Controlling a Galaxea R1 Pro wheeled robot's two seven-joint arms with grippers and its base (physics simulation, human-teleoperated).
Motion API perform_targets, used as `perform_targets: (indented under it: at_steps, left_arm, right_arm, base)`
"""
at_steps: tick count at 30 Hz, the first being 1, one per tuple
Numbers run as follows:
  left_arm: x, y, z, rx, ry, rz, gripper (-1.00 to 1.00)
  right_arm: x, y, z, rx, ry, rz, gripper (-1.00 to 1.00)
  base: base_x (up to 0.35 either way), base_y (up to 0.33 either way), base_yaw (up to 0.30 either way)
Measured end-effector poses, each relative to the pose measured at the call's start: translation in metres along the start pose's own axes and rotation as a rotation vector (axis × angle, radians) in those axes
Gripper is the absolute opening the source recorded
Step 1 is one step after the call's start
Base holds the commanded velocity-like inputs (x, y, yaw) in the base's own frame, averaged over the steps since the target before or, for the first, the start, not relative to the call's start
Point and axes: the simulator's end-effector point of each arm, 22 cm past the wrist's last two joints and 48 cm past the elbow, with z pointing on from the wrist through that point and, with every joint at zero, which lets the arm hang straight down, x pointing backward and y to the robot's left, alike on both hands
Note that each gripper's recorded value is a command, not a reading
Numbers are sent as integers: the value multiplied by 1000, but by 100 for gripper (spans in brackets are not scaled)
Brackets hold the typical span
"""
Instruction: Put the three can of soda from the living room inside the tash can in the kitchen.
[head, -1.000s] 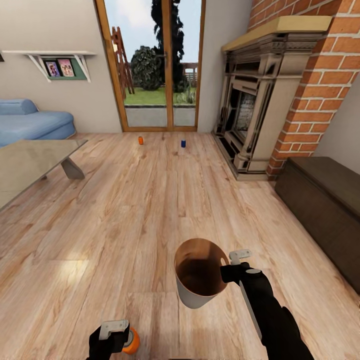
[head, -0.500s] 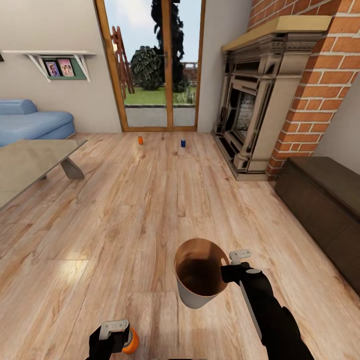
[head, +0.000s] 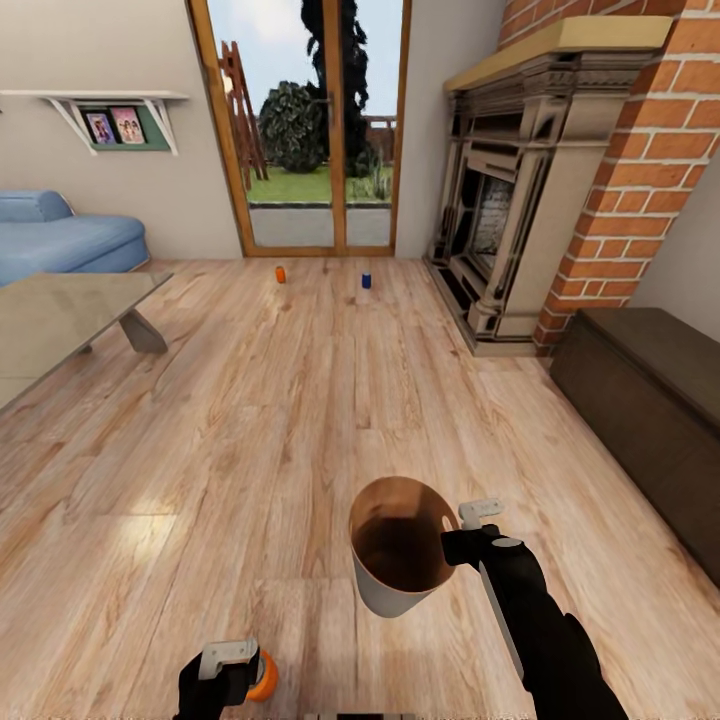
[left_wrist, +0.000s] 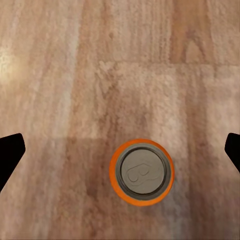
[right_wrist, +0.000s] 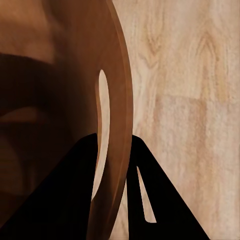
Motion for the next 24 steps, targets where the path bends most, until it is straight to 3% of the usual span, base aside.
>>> perform_targets:
  at_steps: [24]
  left_arm:
    - [18, 0, 3, -1, 39, 2, 100]
  right_arm:
    - [16, 2, 13, -7, 38, 3, -100]
  base:
    - [9, -6, 0]
